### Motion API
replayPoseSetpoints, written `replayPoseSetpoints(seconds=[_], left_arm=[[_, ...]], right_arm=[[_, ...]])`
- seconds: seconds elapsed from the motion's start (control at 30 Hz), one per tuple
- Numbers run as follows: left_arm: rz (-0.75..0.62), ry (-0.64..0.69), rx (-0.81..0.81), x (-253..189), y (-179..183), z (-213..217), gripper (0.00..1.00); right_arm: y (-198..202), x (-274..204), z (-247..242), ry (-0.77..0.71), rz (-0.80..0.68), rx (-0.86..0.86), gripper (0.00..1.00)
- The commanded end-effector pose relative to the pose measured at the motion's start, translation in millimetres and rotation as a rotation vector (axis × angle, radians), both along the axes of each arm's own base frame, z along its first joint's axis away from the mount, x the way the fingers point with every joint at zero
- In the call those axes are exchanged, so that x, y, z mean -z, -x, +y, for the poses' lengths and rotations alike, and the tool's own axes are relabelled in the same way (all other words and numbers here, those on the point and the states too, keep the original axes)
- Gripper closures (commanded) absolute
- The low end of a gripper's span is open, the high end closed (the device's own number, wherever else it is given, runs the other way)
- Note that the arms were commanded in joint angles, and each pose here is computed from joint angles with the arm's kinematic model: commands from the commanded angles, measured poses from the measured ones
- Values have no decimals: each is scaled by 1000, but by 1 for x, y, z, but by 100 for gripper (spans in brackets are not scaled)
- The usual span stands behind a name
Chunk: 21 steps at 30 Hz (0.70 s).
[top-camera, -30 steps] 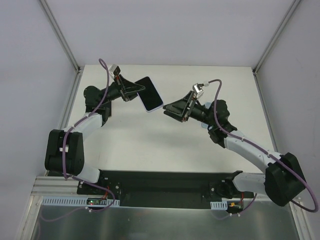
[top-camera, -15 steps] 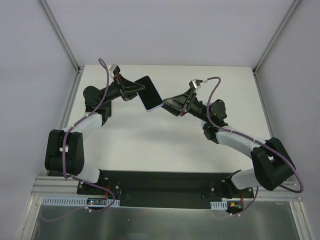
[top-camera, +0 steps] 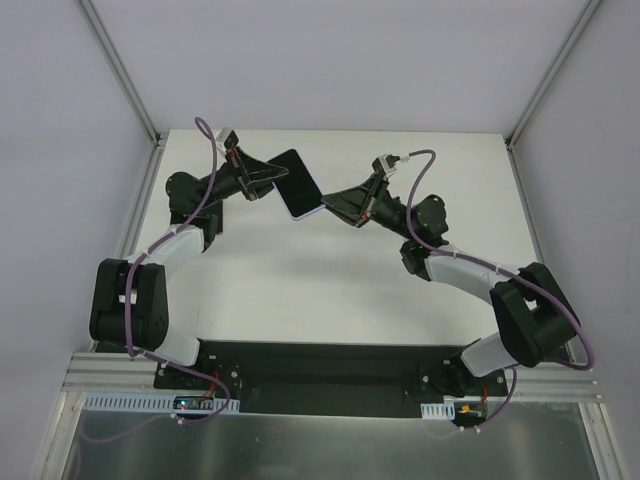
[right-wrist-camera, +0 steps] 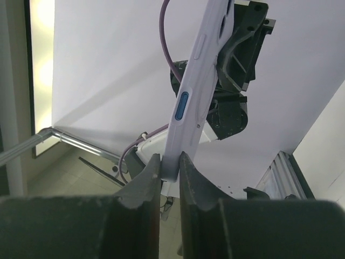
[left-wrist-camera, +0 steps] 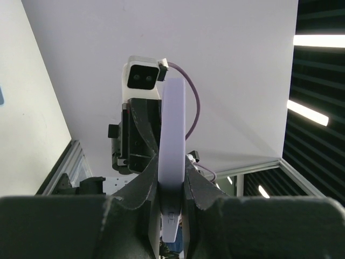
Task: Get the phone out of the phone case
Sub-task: Remove the phone case from the phone.
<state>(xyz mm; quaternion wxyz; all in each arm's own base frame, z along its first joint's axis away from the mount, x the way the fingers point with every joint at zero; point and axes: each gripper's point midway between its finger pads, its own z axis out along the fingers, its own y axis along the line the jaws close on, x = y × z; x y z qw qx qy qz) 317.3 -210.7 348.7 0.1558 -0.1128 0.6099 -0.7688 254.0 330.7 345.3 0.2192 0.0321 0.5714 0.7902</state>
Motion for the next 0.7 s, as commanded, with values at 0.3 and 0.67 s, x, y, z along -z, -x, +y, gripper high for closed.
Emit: replayPoseSetpoints(seconds=[0.3, 0.67], left_arm=[[-223, 259, -80, -67, 18, 16, 100], [-313, 420, -173, -125, 32, 33, 100]], right_arm=[[19, -55, 4, -188, -189, -44, 99], [18, -79, 23, -238, -223, -75, 99]])
